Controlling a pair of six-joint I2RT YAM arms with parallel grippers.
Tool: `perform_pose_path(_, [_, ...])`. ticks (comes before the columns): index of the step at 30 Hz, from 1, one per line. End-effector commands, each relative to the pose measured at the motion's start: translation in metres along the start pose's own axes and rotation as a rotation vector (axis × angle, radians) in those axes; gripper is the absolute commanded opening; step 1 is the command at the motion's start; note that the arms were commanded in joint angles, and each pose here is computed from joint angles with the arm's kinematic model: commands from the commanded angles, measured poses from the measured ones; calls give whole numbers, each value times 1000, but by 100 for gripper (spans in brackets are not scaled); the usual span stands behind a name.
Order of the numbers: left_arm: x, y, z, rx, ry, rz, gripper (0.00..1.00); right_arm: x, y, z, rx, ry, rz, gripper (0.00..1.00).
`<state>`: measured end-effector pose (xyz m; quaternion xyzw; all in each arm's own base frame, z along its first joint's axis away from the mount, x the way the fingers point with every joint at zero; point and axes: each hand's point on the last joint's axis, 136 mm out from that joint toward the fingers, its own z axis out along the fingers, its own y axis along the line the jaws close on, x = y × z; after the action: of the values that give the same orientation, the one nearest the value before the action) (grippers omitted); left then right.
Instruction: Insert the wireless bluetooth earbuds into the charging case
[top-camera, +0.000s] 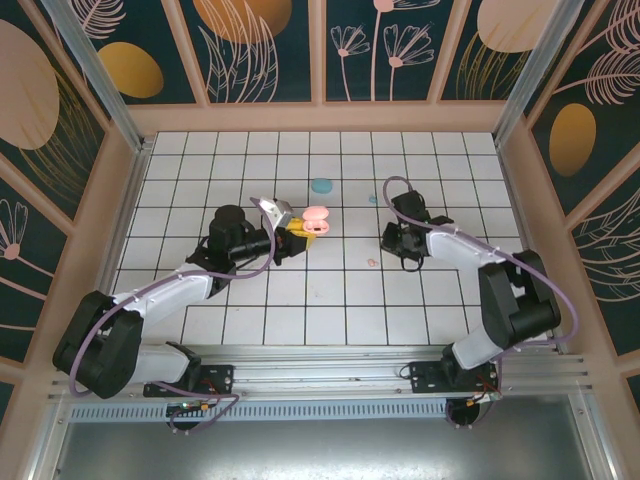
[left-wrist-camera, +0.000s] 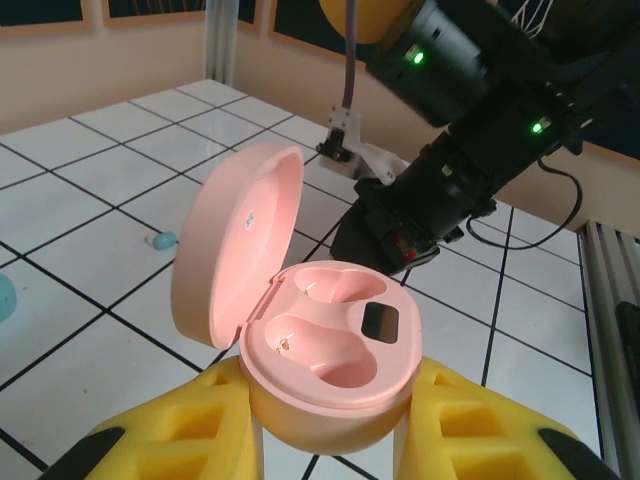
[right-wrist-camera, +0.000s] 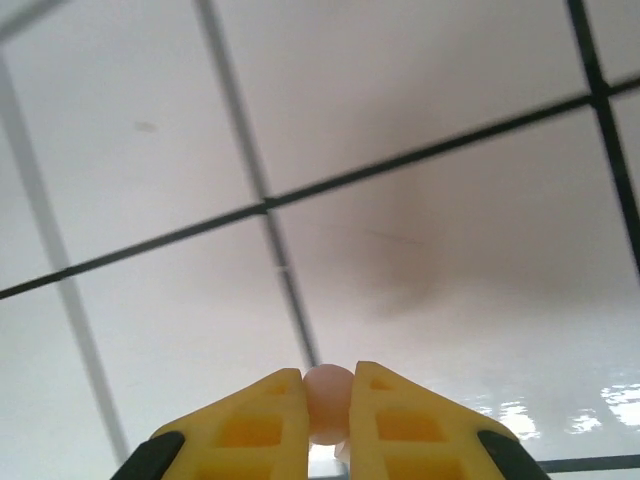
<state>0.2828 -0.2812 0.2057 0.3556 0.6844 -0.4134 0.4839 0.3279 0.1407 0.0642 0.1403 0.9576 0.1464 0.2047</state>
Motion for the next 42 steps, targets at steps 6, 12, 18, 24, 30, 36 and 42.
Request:
perform_pose_path(6, [-15,-6,-1,32,-61,81,16,-17,96,-86,-436,-169,-270,0])
perform_pose_path(12, [-14,-4,1,29,-43,74,15,0,155,-147,-690,-231,-476,0])
perform_pose_path(18, [-17,-9,-2,41,-53,81,15,23,199,-186,-848,-257,-633,0])
perform_pose_path(24, [-22,-13,-4,53,-62,85,15,29,220,-196,-888,-264,-709,0])
perform_pose_path(30, [-30,-19,-7,74,-78,89,14,29,226,-182,-821,-230,-730,0])
perform_pose_path(36, [-35,-22,-11,73,-95,99,14,32,221,-172,-754,-223,-721,0])
perform_pose_path(42, [-40,-23,-13,68,-110,104,14,33,217,-173,-749,-232,-710,0])
